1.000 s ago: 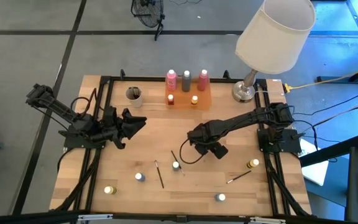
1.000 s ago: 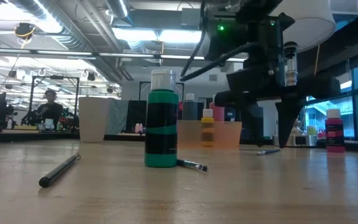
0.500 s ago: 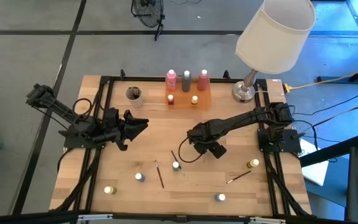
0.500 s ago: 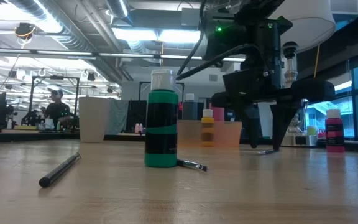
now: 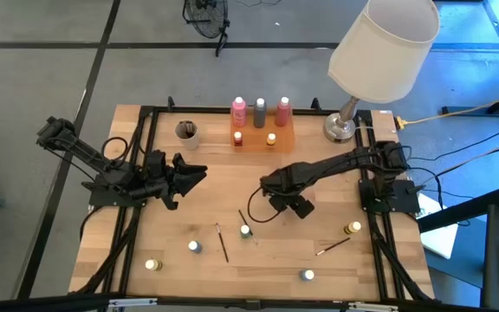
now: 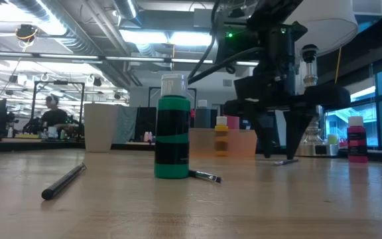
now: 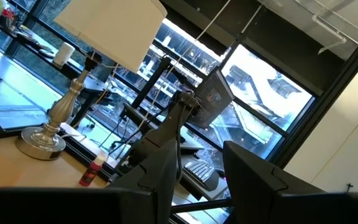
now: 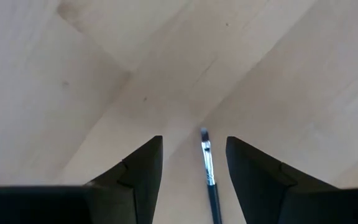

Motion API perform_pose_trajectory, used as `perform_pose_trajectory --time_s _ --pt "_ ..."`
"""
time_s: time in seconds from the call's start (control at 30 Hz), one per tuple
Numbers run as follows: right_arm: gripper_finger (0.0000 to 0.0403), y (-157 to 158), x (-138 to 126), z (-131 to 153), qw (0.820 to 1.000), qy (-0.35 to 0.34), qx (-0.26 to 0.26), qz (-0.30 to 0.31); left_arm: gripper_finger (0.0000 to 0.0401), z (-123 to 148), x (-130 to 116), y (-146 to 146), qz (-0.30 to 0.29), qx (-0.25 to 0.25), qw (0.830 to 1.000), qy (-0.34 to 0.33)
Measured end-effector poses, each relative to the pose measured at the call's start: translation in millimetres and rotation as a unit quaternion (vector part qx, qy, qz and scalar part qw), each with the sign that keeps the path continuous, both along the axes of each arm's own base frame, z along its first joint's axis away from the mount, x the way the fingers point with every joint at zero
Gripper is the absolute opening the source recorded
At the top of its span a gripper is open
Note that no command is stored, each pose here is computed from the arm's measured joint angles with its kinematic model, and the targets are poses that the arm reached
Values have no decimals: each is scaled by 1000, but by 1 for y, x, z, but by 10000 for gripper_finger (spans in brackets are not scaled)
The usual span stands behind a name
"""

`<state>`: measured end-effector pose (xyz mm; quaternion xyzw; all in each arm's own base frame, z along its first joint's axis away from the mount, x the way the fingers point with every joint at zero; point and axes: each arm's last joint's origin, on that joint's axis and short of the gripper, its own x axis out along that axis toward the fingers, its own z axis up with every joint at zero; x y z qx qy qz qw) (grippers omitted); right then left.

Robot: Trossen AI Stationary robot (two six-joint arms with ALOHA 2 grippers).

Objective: Pick & Place Paint Supplies
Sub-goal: Put the silver paint brush into the white cup

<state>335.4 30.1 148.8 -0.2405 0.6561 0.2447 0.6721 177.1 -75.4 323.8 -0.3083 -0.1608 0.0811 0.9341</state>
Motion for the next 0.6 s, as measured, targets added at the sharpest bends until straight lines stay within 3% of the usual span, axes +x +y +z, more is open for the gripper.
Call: perform_pose_trajectory --time_s 0.6 --pt "179 -6 -3 -12 1000 2 8 4 127 0 0 0 2 0 1000 1"
